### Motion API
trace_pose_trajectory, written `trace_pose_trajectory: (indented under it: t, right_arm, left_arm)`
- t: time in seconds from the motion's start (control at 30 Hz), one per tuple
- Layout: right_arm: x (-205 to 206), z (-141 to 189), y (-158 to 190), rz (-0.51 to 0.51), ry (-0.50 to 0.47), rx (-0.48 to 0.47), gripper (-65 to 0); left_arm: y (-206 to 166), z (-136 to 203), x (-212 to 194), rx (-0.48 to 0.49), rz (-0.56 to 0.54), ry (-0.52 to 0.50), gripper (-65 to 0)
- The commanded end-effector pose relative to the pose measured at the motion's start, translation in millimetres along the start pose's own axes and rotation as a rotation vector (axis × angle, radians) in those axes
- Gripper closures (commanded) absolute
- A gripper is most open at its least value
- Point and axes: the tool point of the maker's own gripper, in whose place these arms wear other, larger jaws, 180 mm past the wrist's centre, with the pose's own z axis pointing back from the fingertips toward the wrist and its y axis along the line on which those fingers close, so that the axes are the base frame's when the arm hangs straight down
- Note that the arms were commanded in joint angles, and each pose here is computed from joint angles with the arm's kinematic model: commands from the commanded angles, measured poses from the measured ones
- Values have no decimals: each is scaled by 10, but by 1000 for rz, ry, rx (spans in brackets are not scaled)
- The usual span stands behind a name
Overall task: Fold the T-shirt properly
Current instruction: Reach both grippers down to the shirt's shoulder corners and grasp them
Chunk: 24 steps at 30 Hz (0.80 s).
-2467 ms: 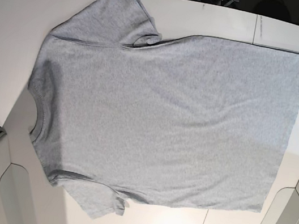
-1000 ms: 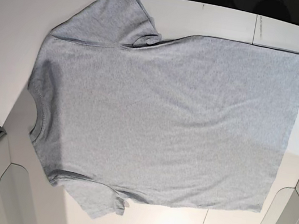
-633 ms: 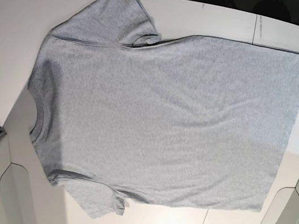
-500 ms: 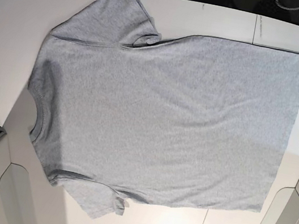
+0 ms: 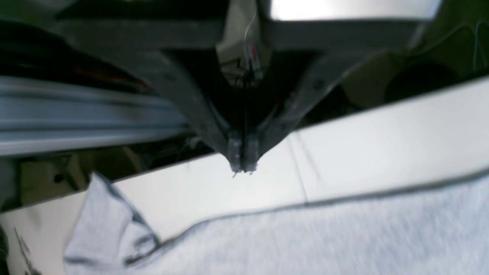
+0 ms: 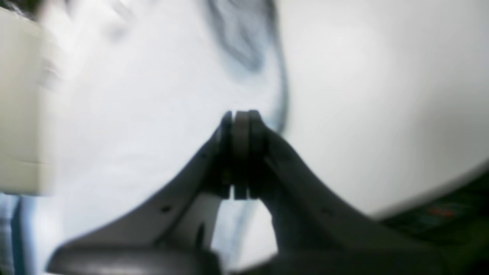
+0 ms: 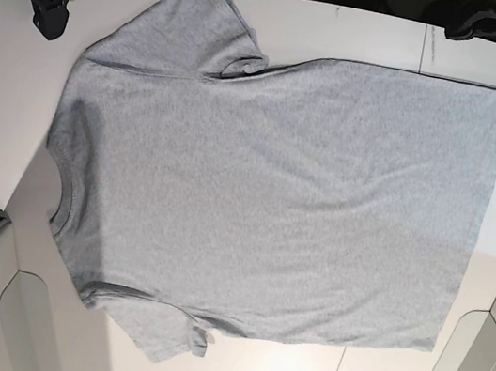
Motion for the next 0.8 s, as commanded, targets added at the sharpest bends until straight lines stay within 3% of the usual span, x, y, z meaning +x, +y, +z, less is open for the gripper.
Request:
trace_pose_trajectory:
  t: [0.0,0.1,0.27,0.4,0.5,0.57,0.63,0.67,0.77]
  right_arm:
    - [77,4,57,-40,-39,32,0]
    - [44,-59,-10,-152,-87,20,0]
    - [-265,-199,-325,-281,-47,-50,0]
    - [-296,-329,-381,-301,-52,-58,0]
    - [-355,-370,-420,-222,-29,-102,0]
    - [-377,-380,-422,-224,-25,-111,-180]
    - [-387,-397,-427,-222,-24,-123,-304]
    - [-395,-397,-441,-215,-23,-135,-334]
    - [-417,-388,-512,-234,-22,-185,-341]
  left_arm:
    - [-36,11,84,-18,-9,-26,0]
    - [-20,-46,113,-21,-26,-17,0]
    - [2,-119,155,-24,-47,-4,0]
    - [11,-146,198,-25,-56,-13,0]
    - [13,-145,180,-25,-56,-4,0]
    - [14,-145,179,-25,-56,-4,0]
    - [16,-145,183,-25,-59,-3,0]
    - [15,-145,180,-25,-58,-3,0]
    - [16,-145,175,-25,-58,1,0]
